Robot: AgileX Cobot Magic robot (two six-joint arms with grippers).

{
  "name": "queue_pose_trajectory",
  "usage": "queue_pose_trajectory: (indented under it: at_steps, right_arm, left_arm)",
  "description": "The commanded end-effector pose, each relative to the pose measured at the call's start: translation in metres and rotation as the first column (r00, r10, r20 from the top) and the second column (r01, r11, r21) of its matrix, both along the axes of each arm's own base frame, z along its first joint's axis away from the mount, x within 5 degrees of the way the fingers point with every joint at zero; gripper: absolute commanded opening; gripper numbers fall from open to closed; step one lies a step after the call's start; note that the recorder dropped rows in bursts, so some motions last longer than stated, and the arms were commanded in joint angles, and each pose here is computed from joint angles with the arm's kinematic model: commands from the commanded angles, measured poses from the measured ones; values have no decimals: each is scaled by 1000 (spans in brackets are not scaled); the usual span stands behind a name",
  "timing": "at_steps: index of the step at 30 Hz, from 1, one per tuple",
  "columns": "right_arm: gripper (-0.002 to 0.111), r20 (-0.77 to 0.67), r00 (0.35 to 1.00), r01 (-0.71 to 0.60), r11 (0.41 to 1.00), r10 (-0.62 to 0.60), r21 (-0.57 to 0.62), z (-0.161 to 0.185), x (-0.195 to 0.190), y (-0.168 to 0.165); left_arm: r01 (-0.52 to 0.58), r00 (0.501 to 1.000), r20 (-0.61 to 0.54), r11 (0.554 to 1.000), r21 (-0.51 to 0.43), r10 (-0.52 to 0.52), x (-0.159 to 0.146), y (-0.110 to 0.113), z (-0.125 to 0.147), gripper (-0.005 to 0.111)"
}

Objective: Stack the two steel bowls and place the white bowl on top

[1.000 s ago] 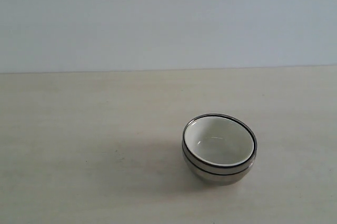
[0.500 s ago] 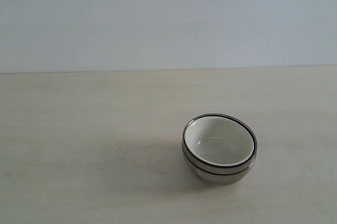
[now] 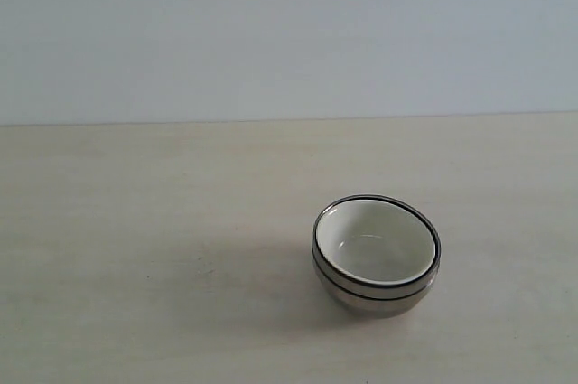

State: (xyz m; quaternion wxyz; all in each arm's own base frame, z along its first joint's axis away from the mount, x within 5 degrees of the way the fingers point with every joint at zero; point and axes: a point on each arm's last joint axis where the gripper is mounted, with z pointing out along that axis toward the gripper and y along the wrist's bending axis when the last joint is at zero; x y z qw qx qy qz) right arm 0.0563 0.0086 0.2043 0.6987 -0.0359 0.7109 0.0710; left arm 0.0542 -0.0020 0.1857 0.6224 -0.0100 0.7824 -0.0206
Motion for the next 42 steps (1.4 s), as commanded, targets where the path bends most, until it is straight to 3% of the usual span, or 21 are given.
queue_pose_trajectory:
  at_steps: [1,4,42]
  right_arm:
    - [0,-113,994,2,999,-8,-47,-11,-1,-1]
    - [0,-236,972,-2,998,-13,-65,-22,-3,-1]
    - [0,-232,973,-2,998,-11,-59,-22,-3,-1]
  left_arm:
    - [3,1000,7,1000,-5,-3,0,0,0,4]
    - [3,1000,7,1000,-5,-3,0,0,0,4]
    - [3,1000,7,1000,-5,-3,0,0,0,4]
